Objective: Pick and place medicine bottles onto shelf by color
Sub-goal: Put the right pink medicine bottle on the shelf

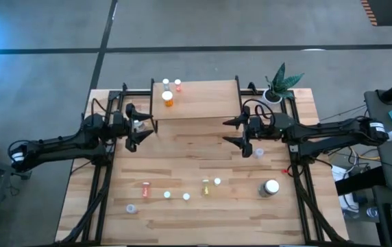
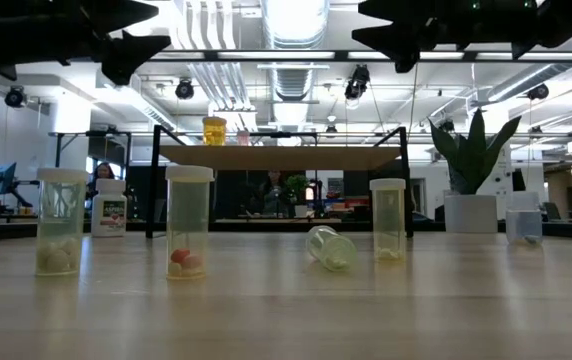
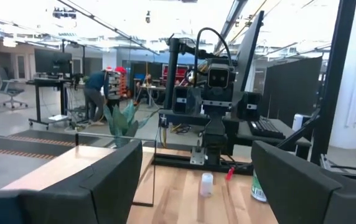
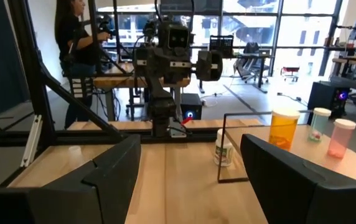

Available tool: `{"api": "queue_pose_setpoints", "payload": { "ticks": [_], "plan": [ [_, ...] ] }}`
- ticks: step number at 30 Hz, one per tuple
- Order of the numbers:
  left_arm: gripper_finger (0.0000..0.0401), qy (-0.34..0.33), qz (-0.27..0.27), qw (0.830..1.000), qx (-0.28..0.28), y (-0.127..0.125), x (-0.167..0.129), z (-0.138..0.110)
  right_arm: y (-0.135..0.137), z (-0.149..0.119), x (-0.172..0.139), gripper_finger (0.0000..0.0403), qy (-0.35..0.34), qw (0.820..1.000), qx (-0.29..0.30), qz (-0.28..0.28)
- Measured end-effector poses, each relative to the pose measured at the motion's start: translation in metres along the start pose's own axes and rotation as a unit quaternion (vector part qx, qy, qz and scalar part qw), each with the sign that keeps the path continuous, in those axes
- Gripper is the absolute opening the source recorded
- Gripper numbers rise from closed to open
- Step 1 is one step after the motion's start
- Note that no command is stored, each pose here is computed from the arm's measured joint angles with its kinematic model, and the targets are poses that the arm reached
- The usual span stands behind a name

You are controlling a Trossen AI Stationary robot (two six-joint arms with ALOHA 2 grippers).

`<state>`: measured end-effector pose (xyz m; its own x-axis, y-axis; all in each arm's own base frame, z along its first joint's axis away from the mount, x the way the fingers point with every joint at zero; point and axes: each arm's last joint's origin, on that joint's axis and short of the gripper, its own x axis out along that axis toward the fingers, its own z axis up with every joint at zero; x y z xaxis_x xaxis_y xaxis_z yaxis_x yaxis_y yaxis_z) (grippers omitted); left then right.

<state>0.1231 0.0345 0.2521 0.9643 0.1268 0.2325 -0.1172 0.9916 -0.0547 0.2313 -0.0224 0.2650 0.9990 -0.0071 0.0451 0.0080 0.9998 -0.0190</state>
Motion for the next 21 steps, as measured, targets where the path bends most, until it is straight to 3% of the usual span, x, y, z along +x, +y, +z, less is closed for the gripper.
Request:
{"api": "queue_pose_setpoints", "payload": {
  "ticks": [21],
  "plan": [
    [0.0286, 0.001, 0.0, 1.0, 0.0, 0.0002, 0.0007, -0.0004, 0.0, 0.0049, -0.0002, 0.0267, -0.023, 1.0, -0.003, 0.001]
  ]
}}
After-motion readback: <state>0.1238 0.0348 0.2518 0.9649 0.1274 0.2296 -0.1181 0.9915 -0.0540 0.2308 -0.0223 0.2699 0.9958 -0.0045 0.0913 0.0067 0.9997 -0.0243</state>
